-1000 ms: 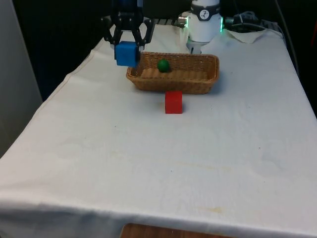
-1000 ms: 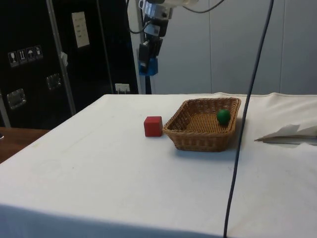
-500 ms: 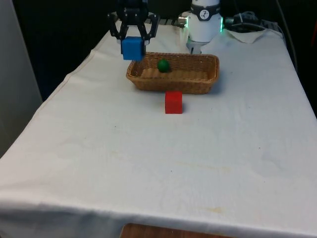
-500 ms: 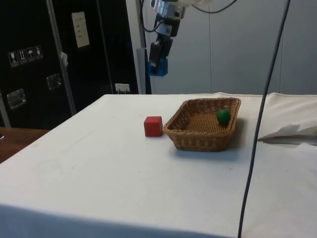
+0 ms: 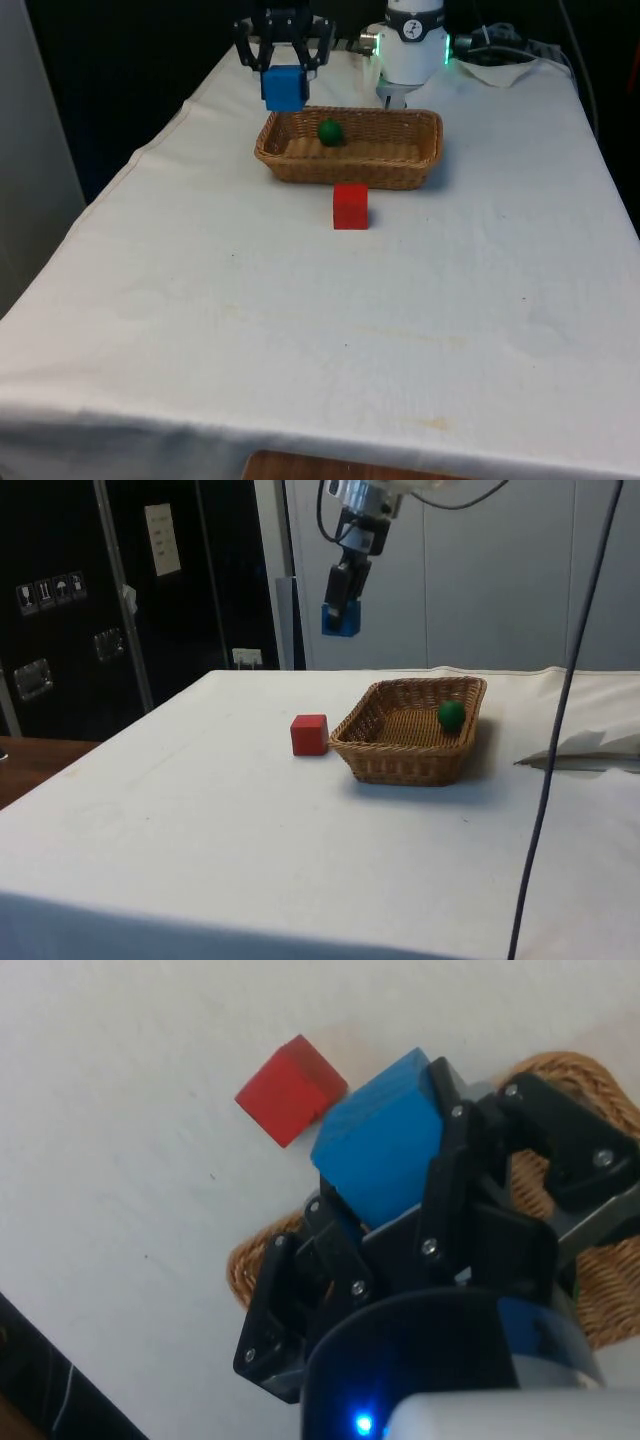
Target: Place all non-red objects into the basket.
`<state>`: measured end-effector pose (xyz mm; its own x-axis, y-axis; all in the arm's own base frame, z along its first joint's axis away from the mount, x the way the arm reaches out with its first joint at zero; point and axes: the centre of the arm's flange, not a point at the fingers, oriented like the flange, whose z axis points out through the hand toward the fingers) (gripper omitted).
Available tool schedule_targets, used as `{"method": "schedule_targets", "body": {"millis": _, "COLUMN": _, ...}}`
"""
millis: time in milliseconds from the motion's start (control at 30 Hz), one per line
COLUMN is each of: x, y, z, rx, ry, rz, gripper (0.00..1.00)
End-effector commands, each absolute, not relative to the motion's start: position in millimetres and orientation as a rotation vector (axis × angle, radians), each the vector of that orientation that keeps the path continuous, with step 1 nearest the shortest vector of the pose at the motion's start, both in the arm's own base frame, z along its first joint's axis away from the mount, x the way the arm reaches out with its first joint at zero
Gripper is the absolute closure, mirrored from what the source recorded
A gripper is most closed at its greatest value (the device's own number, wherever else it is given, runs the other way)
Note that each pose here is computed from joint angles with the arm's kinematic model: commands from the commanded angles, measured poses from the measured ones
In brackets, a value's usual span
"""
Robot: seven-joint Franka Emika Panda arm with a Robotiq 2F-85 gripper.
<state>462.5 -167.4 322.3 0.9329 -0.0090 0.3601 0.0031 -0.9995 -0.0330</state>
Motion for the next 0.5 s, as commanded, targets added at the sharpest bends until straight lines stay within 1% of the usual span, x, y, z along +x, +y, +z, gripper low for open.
{"method": "schedule_targets", "body": {"millis": 0, "x": 454.3, "y": -169.1, "z": 317.7, "rx": -3.071, "ry": 0.001, "rz": -0.570, "gripper": 0.98}}
{"method": "schedule_targets", "body": {"millis": 67, "x": 457.2, "y": -165.9, "z": 320.6, "rx": -3.056, "ry": 0.000, "rz": -0.575, "gripper": 0.98}}
{"method": "schedule_targets", "body": {"millis": 100, "x": 449.6, "y": -168.5, "z": 316.3, "rx": -3.072, "ry": -0.004, "rz": -0.575, "gripper": 0.98}}
{"method": "schedule_targets", "body": {"millis": 333, "x": 431.5, "y": -165.0, "z": 309.9, "rx": -3.081, "ry": -0.039, "rz": -0.587, "gripper": 0.98}}
{"method": "schedule_targets", "body": {"millis": 367, "x": 434.7, "y": -161.7, "z": 313.0, "rx": -3.065, "ry": -0.037, "rz": -0.589, "gripper": 0.98}}
{"method": "schedule_targets", "body": {"millis": 467, "x": 422.6, "y": -163.3, "z": 306.3, "rx": -3.085, "ry": -0.056, "rz": -0.593, "gripper": 0.98}}
